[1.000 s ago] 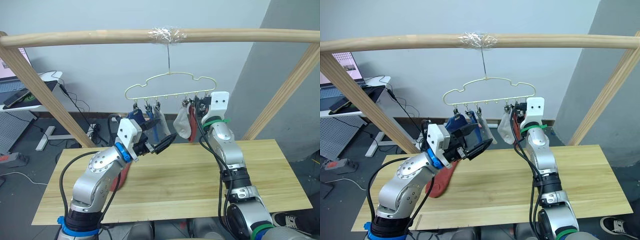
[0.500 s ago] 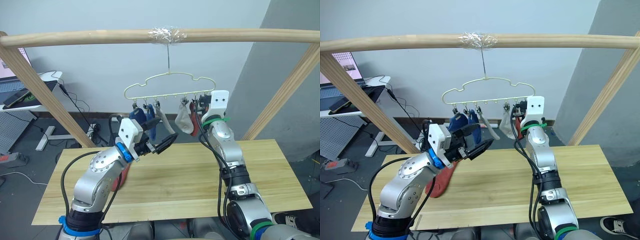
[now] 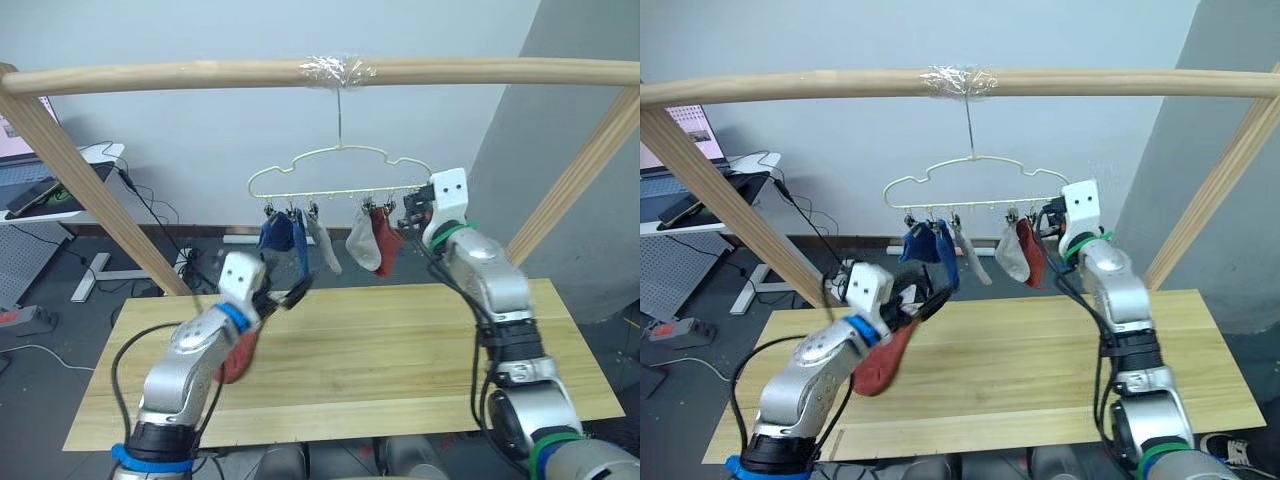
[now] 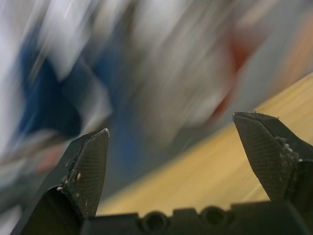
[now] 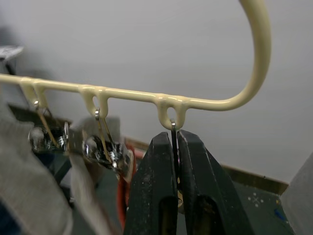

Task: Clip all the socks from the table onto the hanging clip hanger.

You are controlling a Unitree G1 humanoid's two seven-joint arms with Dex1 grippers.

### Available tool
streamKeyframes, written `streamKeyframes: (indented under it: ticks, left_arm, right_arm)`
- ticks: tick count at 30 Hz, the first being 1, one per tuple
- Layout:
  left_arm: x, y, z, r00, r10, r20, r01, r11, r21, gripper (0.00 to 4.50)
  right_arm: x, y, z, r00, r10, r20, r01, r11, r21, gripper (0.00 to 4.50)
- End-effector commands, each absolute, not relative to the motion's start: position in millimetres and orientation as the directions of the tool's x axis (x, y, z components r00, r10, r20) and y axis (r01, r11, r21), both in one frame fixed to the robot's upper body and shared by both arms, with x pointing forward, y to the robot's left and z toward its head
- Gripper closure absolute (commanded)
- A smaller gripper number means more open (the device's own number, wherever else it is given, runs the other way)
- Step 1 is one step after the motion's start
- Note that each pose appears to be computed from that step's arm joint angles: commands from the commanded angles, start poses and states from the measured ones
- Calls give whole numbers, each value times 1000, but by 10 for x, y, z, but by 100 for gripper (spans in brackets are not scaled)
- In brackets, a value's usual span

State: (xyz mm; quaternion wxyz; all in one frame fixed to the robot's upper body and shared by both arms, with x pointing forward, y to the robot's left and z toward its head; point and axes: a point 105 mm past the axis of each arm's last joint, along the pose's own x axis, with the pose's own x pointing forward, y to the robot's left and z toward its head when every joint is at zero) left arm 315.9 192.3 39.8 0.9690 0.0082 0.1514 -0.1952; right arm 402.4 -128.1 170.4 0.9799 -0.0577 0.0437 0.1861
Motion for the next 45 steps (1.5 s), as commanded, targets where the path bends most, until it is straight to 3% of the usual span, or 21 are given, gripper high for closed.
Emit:
streamKeyframes:
  ticks: [1,8,12,20,23,30,38,39,45]
  left_arm:
    - [3256,2201,346,906,-286,-311,321,945,67,0]
    - [3378,2335,-64,857,-270,-439,309,951,19,0]
    - [3318,2319,-378,774,-281,-567,309,950,-49,0]
    - [3123,2339,-685,657,-280,-700,347,936,-48,0]
    - [3039,2290,-717,643,-314,-699,387,920,-58,57]
    - [3011,2148,-615,668,-384,-637,425,900,-97,241]
    - [3030,1484,-171,681,-613,-401,520,790,-324,433]
    - [3030,1406,-110,680,-631,-373,528,775,-349,449]
    - [3057,742,522,636,-757,-151,647,629,-430,449]
  right_arm:
    - [3928,-1222,1770,894,423,-152,-438,895,-86,447]
    - [3785,-1214,1700,886,419,-196,-437,898,-57,447]
    - [3741,-1182,1730,884,423,-198,-441,896,-54,447]
    - [3745,-1197,1803,889,417,-189,-434,899,-62,447]
    - [3753,-1195,1816,891,415,-184,-432,900,-57,450]
    - [3778,-1217,1842,892,414,-179,-428,903,-44,450]
    - [3807,-1224,1831,873,438,-217,-421,899,122,450]
    - [3804,-1222,1838,869,442,-223,-420,896,140,450]
    - [3738,-1178,1853,826,483,-290,-362,849,384,450]
